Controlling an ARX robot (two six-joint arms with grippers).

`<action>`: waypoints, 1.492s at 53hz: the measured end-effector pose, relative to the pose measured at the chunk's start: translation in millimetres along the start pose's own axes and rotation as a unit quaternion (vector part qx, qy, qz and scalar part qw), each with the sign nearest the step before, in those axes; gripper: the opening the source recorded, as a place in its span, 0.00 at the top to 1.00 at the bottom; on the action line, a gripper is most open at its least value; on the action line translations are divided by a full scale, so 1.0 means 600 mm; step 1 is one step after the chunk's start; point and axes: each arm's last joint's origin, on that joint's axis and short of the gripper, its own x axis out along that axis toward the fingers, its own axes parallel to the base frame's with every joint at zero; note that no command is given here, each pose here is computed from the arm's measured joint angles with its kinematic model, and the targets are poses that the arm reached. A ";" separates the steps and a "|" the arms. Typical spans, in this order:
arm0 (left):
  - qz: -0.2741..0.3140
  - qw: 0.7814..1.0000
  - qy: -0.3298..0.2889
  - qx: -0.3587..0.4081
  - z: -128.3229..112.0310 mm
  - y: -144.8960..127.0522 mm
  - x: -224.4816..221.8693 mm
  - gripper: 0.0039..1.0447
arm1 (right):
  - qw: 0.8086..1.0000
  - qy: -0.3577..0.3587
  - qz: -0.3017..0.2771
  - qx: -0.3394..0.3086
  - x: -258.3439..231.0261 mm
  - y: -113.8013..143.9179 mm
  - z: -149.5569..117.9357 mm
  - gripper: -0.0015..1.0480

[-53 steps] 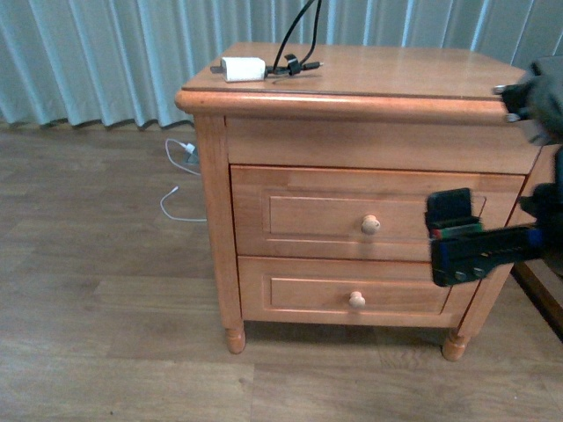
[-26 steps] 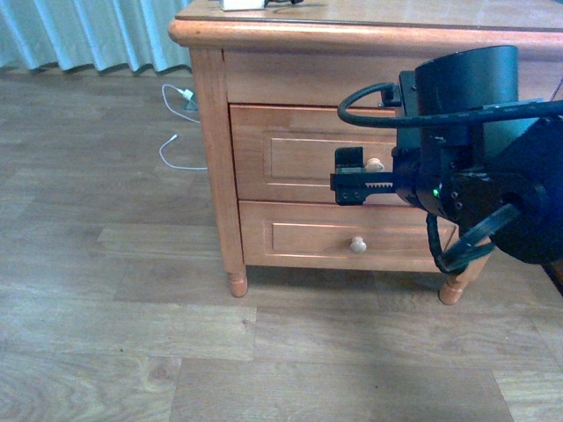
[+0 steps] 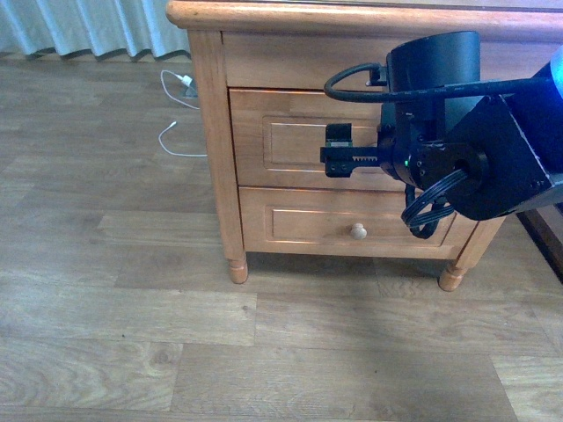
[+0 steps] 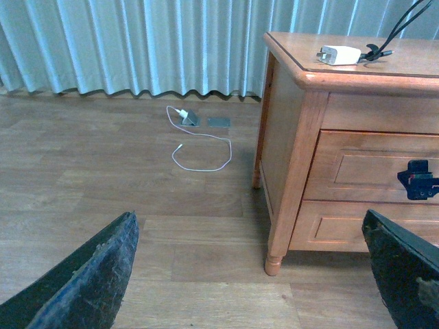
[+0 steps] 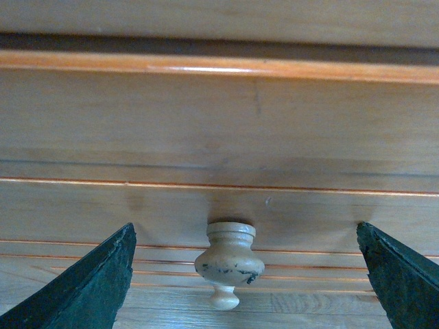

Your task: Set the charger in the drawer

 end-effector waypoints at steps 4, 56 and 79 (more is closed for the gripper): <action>0.000 1.000 0.000 0.000 0.000 0.000 0.000 0.05 | 1.000 0.001 -0.001 -0.001 0.001 0.001 -0.002 0.08; 0.000 1.000 0.000 0.000 0.000 0.000 0.000 0.05 | 1.000 0.023 0.010 -0.014 -0.001 0.003 -0.011 0.78; 0.000 1.000 0.000 0.000 0.000 0.000 0.000 0.05 | 0.987 0.141 0.082 -0.004 -0.148 -0.027 -0.049 0.80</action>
